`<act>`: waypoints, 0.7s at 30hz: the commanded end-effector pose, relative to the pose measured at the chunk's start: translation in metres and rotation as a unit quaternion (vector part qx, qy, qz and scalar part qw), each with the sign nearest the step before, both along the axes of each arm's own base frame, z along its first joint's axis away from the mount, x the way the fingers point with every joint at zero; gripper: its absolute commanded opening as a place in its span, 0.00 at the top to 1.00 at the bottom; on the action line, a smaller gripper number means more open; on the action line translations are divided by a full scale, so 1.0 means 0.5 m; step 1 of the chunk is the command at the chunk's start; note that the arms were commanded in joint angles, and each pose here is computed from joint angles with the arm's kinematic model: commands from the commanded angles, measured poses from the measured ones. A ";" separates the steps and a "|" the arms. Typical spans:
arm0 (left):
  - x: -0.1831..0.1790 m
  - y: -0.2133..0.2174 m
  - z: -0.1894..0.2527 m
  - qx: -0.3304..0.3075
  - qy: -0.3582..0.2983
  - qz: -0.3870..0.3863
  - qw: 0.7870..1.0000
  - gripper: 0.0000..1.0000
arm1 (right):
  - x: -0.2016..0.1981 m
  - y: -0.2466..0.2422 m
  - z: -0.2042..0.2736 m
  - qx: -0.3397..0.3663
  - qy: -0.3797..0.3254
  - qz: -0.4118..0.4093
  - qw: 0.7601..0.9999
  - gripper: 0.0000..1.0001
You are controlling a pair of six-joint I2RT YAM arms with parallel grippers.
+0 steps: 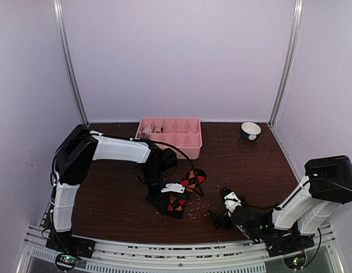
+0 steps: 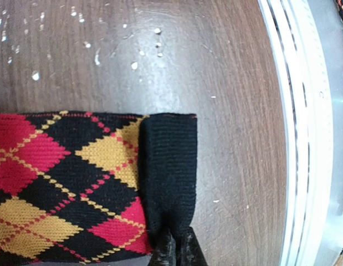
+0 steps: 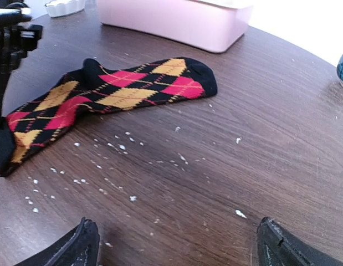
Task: Roll the socks
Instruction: Roll the sock at the center of the board.
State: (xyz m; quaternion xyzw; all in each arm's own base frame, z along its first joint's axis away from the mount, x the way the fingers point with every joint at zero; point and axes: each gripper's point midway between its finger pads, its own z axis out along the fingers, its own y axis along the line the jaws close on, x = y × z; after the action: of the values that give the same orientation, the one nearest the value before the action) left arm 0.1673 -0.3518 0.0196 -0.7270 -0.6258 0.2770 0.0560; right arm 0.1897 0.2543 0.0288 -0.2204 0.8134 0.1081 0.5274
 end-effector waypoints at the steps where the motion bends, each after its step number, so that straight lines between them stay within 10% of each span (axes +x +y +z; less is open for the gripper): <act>1: 0.014 -0.001 -0.003 0.002 0.008 0.007 1.000 1.00 | -0.018 0.063 0.072 0.033 -0.042 0.032 0.998 0.00; 10: 0.020 0.002 -0.001 0.004 0.015 0.013 1.000 1.00 | -0.136 0.209 0.086 0.051 -0.084 0.272 0.957 0.38; 21: 0.019 0.006 -0.011 0.011 0.018 0.013 1.000 1.00 | -0.104 0.326 0.043 -0.046 -0.118 0.330 0.935 0.62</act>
State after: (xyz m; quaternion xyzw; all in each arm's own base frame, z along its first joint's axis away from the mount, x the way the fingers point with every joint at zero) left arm 0.1762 -0.3514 0.0198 -0.7194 -0.6336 0.2787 0.0574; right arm 0.1317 0.4066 0.0629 -0.4675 0.6484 0.2339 0.5534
